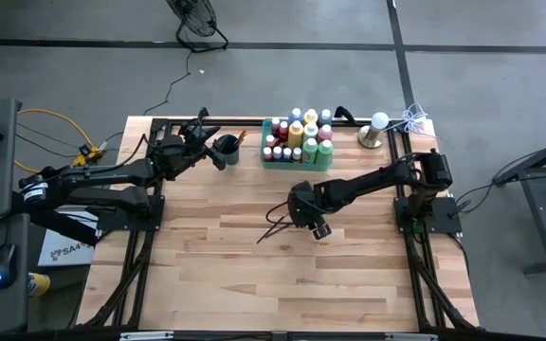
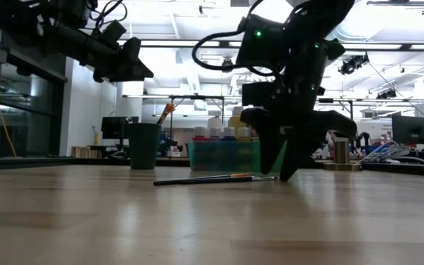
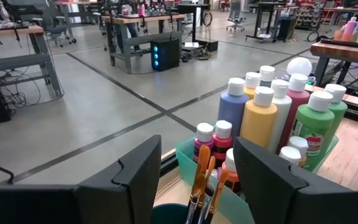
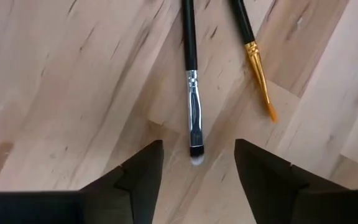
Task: Pick & Place Paint Supplies
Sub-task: Put the silver black paint brush into the blue cup
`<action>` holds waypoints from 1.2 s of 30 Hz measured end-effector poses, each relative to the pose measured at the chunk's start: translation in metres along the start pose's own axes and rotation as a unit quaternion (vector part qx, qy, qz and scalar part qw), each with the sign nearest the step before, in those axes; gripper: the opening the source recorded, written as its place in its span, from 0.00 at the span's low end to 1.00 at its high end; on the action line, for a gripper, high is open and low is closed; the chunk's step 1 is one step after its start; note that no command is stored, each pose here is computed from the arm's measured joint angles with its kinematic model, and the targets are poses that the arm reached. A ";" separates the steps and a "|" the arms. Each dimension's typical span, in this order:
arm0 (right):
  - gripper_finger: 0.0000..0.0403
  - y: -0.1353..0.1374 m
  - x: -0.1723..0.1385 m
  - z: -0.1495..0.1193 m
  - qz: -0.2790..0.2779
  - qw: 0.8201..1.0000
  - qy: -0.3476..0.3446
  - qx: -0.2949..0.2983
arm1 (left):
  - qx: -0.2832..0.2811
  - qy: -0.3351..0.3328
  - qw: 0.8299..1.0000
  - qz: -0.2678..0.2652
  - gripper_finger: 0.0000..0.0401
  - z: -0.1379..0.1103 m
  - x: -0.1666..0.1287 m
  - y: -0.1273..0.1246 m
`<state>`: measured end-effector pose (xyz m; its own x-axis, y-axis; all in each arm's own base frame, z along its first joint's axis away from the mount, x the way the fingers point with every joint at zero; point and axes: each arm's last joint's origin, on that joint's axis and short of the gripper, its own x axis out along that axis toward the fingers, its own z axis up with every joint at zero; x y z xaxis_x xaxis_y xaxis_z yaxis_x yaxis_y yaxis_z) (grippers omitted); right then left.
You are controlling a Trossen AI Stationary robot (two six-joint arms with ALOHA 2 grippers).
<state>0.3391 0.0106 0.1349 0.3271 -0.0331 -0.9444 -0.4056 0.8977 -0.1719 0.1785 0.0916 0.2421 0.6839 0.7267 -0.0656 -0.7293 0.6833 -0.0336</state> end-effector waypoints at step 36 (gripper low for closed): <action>0.01 0.006 0.008 -0.010 0.052 0.998 0.045 0.006 | 0.004 0.010 1.000 0.001 0.49 -0.002 0.000 0.000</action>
<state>0.3304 0.0117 0.1238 0.2049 0.0216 -0.9785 -0.4224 0.9038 -0.0685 0.1783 0.0916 0.2400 0.6824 0.7260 -0.0856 -0.7299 0.6831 -0.0252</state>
